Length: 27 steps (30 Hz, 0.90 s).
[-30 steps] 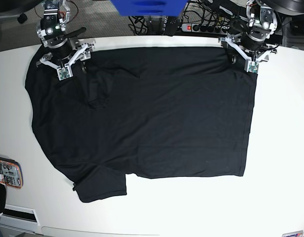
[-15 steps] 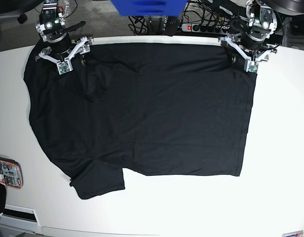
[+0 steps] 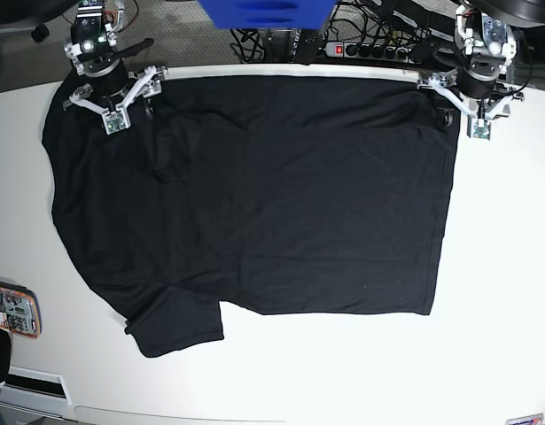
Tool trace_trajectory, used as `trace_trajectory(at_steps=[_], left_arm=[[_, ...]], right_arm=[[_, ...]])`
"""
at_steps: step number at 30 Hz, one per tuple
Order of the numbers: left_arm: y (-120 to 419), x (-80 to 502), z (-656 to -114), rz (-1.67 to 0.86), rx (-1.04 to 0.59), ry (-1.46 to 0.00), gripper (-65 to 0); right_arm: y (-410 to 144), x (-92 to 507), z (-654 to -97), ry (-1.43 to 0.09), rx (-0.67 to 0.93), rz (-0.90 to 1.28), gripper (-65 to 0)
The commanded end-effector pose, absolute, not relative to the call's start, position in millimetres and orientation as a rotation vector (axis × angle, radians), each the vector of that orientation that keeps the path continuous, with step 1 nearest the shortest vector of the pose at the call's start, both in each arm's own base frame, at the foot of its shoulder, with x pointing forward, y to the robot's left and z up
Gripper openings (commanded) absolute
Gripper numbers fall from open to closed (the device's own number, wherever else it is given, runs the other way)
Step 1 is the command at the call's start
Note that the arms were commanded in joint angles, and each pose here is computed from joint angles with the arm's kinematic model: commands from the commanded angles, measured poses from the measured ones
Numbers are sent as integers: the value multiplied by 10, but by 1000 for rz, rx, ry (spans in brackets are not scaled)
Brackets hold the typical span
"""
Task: Fold the T-shirt properly
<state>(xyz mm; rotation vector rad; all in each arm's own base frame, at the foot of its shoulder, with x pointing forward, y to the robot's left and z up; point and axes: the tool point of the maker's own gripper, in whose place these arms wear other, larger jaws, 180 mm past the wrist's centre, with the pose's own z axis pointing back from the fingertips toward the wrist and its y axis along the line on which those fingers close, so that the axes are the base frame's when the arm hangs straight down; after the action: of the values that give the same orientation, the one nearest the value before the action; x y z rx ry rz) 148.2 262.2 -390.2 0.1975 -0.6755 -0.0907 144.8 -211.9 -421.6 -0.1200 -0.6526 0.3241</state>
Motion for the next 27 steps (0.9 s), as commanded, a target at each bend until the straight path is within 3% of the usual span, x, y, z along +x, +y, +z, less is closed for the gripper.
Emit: trace_trajectory(at_steps=[1, 16, 27], left_arm=[[2611, 1608, -3722, -109, 207, -744, -293], [2502, 2023, -3296, -130, 213, -897, -293], [2656, 2964, -2687, -94, 275, -964, -293]], right_arm=[[-2193, 1513, -4146, -658, -164, 342, -161], [-2387, 1935, -3736, -774, -255, 271, -159], [-2191, 2617, -3357, -959, -239, 288, -159]])
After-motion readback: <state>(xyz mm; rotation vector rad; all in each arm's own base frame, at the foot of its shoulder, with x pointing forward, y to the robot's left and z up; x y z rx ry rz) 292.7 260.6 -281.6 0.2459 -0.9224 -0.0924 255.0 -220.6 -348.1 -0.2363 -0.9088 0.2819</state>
